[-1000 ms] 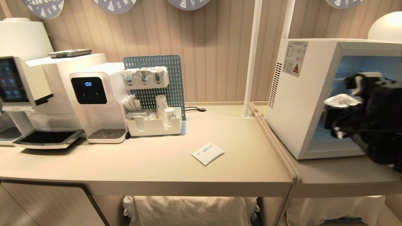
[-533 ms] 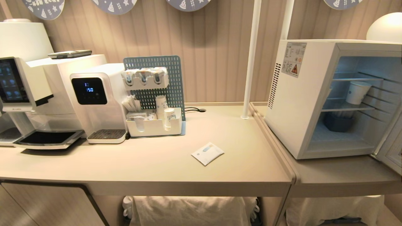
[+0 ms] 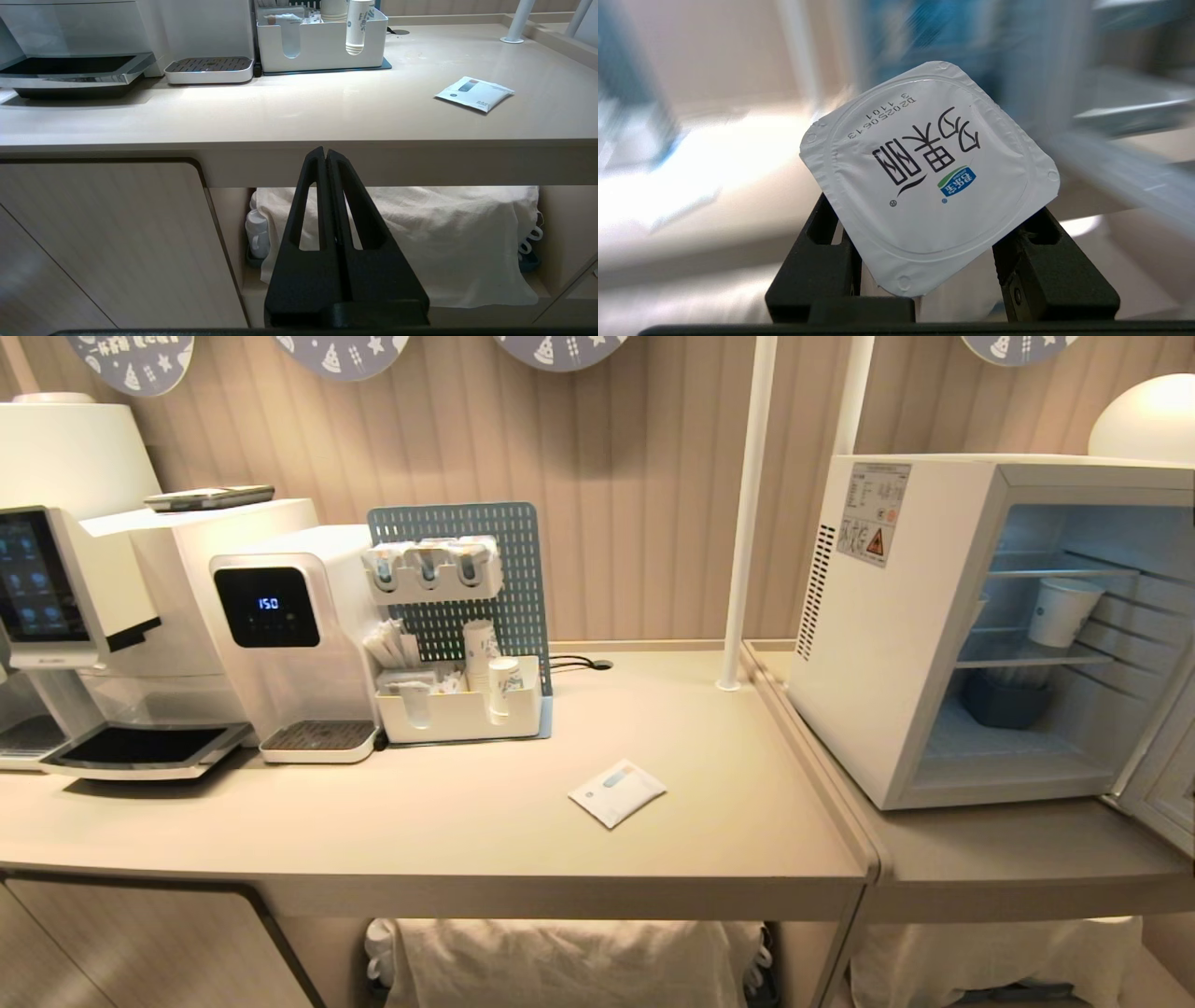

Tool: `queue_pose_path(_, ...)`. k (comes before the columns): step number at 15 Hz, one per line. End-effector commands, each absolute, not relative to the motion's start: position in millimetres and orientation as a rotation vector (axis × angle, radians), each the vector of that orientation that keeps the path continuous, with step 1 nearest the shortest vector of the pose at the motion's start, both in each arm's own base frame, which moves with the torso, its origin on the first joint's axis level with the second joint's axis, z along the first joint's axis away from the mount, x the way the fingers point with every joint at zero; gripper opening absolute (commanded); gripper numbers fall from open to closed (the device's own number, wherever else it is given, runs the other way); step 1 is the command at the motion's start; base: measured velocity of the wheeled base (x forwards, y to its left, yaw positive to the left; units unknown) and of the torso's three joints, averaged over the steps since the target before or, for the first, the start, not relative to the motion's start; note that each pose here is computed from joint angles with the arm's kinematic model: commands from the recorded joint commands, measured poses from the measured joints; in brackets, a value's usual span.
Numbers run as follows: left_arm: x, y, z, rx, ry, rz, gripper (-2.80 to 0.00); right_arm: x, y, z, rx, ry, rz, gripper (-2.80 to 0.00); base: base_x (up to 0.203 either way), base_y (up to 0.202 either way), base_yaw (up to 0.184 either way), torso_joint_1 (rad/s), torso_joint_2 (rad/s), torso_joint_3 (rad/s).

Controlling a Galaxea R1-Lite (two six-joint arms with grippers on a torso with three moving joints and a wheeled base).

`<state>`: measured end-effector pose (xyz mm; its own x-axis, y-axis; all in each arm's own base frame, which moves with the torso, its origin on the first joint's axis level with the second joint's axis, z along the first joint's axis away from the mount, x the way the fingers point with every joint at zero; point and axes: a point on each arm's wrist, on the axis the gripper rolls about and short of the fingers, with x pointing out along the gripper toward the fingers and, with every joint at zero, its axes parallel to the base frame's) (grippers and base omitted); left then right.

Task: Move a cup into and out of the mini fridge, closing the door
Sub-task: Put the yoghurt in the freezer

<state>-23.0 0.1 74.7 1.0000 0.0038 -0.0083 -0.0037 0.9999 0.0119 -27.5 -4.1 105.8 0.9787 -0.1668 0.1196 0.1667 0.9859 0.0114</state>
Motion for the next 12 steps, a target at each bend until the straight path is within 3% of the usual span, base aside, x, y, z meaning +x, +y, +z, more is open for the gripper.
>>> queue_pose_path(1,-22.8,0.1,74.5,0.011,0.01,0.005,-2.8,-22.3,0.0,76.2,-0.029,-0.027,0.002,-2.8,0.0,0.0,0.0,0.0,0.0,0.0)
queue_pose_path(12,-22.9,0.1,75.1,0.028,0.006,0.006,-2.8,-24.5,0.3,73.6,-0.053,0.047,0.014,-2.8,0.0,0.0,0.0,0.0,0.0,0.0)
